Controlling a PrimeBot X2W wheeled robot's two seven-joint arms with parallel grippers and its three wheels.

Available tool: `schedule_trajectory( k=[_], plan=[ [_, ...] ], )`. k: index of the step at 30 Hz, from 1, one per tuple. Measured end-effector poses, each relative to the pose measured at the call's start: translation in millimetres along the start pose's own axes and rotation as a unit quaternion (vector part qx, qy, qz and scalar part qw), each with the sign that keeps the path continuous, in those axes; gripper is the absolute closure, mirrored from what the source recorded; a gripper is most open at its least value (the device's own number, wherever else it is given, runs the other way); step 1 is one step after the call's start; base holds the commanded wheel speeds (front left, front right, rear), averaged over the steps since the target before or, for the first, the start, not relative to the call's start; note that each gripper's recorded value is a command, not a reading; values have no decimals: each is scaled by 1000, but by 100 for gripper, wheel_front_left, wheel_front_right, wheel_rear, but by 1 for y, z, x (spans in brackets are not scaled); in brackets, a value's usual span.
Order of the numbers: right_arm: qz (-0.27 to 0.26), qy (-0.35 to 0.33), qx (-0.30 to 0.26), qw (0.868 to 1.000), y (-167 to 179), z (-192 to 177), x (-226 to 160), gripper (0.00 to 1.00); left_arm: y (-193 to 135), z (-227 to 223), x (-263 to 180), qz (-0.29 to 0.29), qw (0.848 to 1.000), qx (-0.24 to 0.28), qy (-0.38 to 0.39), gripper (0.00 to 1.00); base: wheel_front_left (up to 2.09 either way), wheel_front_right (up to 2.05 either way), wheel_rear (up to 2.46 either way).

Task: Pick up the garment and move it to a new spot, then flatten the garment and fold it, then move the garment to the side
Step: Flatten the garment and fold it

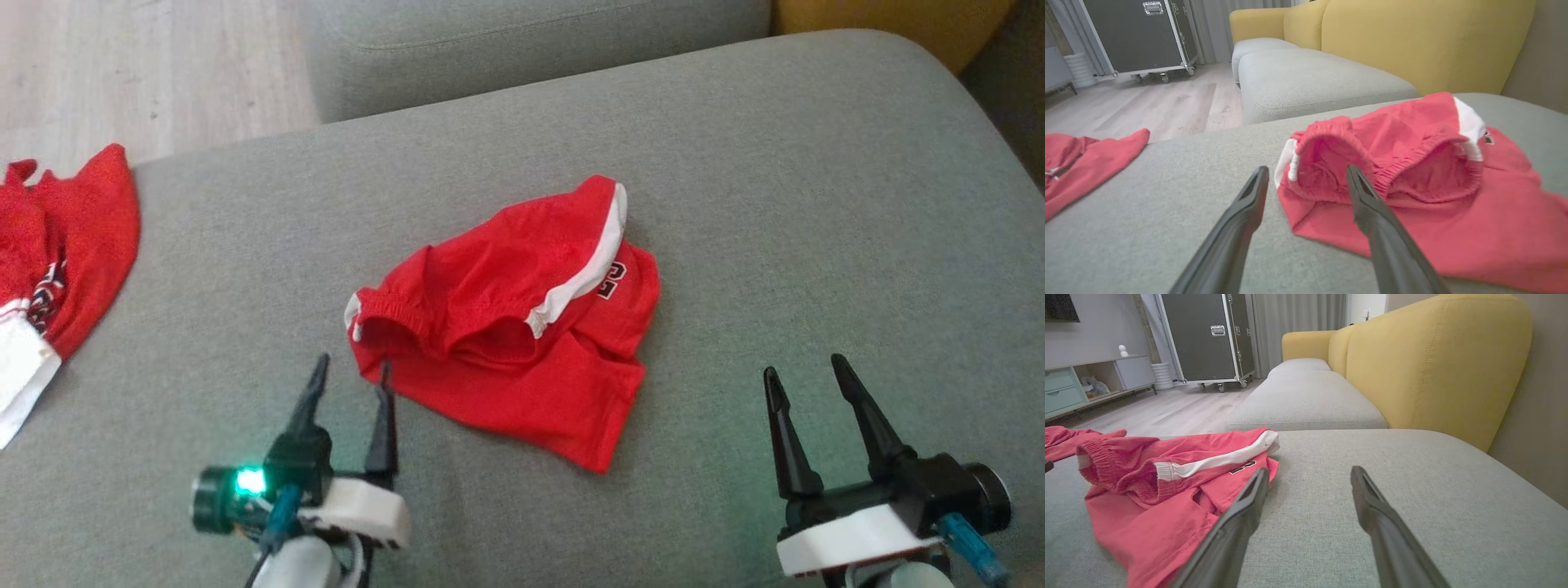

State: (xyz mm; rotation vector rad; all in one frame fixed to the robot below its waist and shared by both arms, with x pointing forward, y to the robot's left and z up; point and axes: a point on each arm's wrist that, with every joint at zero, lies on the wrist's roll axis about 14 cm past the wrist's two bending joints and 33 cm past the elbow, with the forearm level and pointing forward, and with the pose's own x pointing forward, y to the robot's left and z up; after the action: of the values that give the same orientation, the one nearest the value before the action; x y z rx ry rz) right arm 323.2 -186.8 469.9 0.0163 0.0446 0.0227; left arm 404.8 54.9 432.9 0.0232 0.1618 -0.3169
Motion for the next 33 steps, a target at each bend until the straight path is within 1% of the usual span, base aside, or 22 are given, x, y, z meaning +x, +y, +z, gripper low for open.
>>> schedule_trajectory(
  k=[2,3,5,7,11,13,15,16,21,25,26,27,28,29,31,32,33],
  plan=[
    [4,-2,0,1000,2,1,1,0,-7,1,-8,-6,1000,-30,-3,0,0,0,0],
    [6,-3,1,1000,4,2,2,0,-20,-3,-14,-26,997,-73,4,0,0,0,0],
    [7,-4,1,1000,4,2,1,0,-39,-12,-21,-63,992,-106,20,0,0,0,0],
    [4,-2,1,1000,3,1,0,0,-59,-18,-24,-97,984,-145,38,0,0,0,0],
    [-10,4,0,1000,-6,-2,-1,0,-99,-21,-17,-160,967,-182,83,0,0,0,0],
    [-16,7,-1,1000,-10,-4,-1,0,-115,-12,-7,-187,959,-192,90,0,0,0,0],
    [-19,10,-1,1000,-12,-5,-2,0,-125,-6,2,-201,953,-203,98,0,0,0,0],
    [-19,10,-1,1000,-12,-5,-2,0,-125,-6,2,-201,953,-203,98,0,0,0,0],
    [-31,16,-2,999,-18,-8,-6,0,-138,-14,9,-209,939,-230,147,0,0,0,0],
    [-39,17,-3,999,-23,-8,-8,0,-143,-19,13,-210,931,-249,164,1,0,0,0],
    [-41,17,-4,999,-24,-8,-8,0,-145,-18,15,-212,932,-245,162,14,0,0,0],
    [-42,18,-4,999,-25,-9,-8,0,-146,-17,17,-215,933,-240,161,18,0,0,0],
    [-44,18,-3,999,-25,-9,-9,0,-146,-14,20,-216,933,-241,157,19,0,0,0],
    [-45,19,-3,999,-26,-9,-10,0,-147,-12,23,-217,934,-239,153,18,0,0,0],
    [-48,20,-3,999,-27,-10,-11,0,-149,-8,27,-221,935,-237,146,4,0,0,0],
    [-49,20,-3,999,-28,-9,-11,0,-150,-6,28,-223,935,-237,143,1,0,0,0],
    [-50,20,-3,999,-29,-9,-12,0,-151,-5,29,-225,935,-237,142,6,0,0,0]
  ],
)
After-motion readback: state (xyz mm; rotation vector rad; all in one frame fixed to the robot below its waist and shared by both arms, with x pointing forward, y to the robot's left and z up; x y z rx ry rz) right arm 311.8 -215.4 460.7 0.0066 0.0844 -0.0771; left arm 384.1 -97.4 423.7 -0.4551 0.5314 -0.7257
